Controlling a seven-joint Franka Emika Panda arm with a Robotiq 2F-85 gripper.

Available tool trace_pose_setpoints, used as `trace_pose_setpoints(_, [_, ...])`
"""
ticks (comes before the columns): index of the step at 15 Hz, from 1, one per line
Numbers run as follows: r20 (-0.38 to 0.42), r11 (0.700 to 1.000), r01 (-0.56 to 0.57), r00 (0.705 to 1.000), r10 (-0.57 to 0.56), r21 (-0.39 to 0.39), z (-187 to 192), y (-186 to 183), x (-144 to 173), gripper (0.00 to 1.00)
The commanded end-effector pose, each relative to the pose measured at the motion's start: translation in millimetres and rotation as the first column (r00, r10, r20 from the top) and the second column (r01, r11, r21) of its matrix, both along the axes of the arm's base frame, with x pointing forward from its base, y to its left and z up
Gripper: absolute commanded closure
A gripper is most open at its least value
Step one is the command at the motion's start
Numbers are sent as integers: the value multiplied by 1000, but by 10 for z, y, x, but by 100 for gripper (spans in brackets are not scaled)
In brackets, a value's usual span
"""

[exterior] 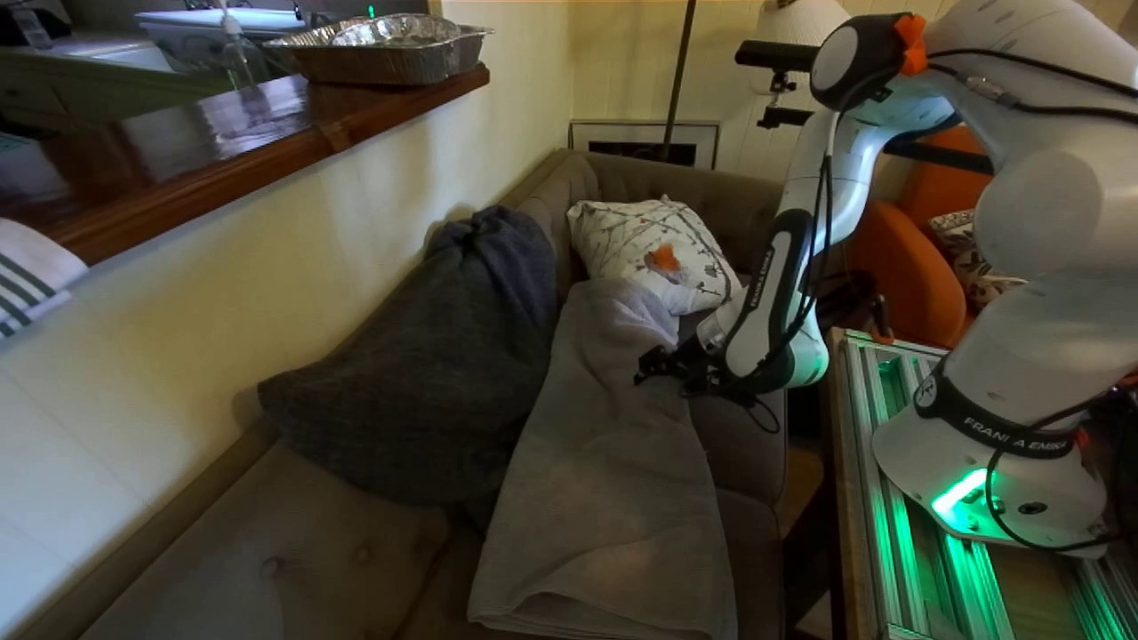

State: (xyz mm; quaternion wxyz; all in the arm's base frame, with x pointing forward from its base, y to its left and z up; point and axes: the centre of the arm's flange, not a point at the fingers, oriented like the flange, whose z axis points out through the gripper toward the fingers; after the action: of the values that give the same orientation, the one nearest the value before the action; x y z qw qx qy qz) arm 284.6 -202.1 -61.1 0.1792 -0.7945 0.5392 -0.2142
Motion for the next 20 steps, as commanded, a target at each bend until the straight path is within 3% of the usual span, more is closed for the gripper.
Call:
trace_pose_setpoints(1, [-107, 992, 120, 986, -125, -48, 36, -92, -120, 0])
trace_pose_setpoints(3, [-112, 970, 210, 968, -224, -125, 46, -217, -178, 0])
trace_pose_setpoints(4, [-123, 968, 221, 964, -236, -121, 54, -240, -189, 0])
trace_pose_setpoints(9, [-198, 985, 170, 966, -164, 10, 57, -168, -194, 0])
trace_pose_setpoints(12, [-180, 988, 119, 979, -100, 99, 111, -66, -183, 0])
trace_pose_setpoints(20, [-115, 990, 90, 990, -77, 111, 163, -69, -195, 0])
